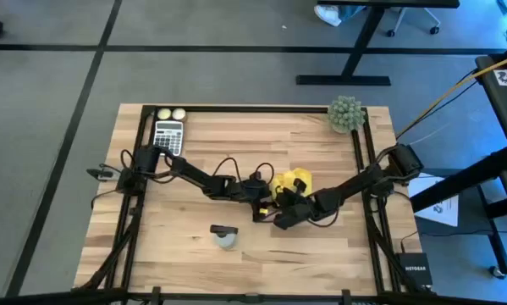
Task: Apply microfiber cloth
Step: Wipe the front of the black cellphone with yellow microfiber cloth
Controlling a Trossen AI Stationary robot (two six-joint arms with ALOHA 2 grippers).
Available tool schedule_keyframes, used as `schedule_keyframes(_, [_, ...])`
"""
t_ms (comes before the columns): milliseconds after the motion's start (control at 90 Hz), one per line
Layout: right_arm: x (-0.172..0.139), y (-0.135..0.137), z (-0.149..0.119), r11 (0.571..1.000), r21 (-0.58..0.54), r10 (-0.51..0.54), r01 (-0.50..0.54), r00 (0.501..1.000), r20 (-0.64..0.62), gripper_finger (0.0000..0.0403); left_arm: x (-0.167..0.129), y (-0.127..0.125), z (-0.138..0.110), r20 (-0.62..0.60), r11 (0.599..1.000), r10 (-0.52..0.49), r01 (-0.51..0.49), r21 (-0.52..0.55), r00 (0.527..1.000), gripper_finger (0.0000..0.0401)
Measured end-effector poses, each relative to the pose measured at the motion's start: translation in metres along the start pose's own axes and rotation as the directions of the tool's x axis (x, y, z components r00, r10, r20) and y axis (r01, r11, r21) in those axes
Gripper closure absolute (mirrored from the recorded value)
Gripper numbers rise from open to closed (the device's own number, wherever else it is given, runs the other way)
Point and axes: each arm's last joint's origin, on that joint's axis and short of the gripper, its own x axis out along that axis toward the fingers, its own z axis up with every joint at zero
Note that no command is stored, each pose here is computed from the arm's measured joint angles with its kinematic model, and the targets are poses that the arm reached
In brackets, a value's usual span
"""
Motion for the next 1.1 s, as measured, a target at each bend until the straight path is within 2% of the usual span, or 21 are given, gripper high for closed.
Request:
schedule_keyframes(100, [-0.006, 0.0, -0.007, 1.0, -0.008, -0.022, 0.021, 0.999, -0.045, 0.0402, 0.0, 0.0, 0.001, 0.005, 1.0, -0.003, 0.003, 0.011, 1.0, 0.0248])
schedule_keyframes(311, [-0.036, -0.007, -0.019, 0.993, -0.117, -0.051, 0.032, 0.984, -0.169, 0.0402, 0.0, 0.001, -0.004, -0.038, 0.999, 0.015, -0.013, 0.035, 0.999, 0.0248])
schedule_keyframes(478, [-0.057, -0.015, -0.029, 0.988, -0.139, -0.101, 0.067, 0.963, -0.25, 0.0402, 0.002, 0.001, -0.006, -0.038, 0.999, 0.014, -0.013, 0.033, 0.999, 0.0248])
schedule_keyframes(589, [-0.064, -0.013, -0.03, 0.99, -0.127, -0.095, 0.068, 0.971, -0.218, 0.0402, 0.002, 0.001, -0.005, -0.021, 0.999, 0.013, -0.013, 0.03, 1.0, 0.0248])
schedule_keyframes(700, [-0.061, -0.002, -0.022, 0.998, -0.064, -0.018, 0.011, 0.994, -0.105, 0.0402, -0.001, 0.001, 0.0, -0.009, 0.999, 0.011, -0.011, 0.032, 1.0, 0.0248])
schedule_keyframes(944, [-0.025, 0.022, -0.016, 0.997, -0.027, 0.074, -0.072, 0.996, 0.057, 0.0402, -0.016, 0.001, 0.011, -0.047, 0.998, 0.012, -0.009, 0.067, 0.999, 0.0248])
schedule_keyframes(1100, [-0.016, 0.026, 0.004, 0.99, -0.091, 0.111, -0.104, 0.991, 0.075, 0.0402, -0.028, -0.001, 0.022, -0.051, 0.997, 0.008, -0.004, 0.071, 0.999, 0.0248])
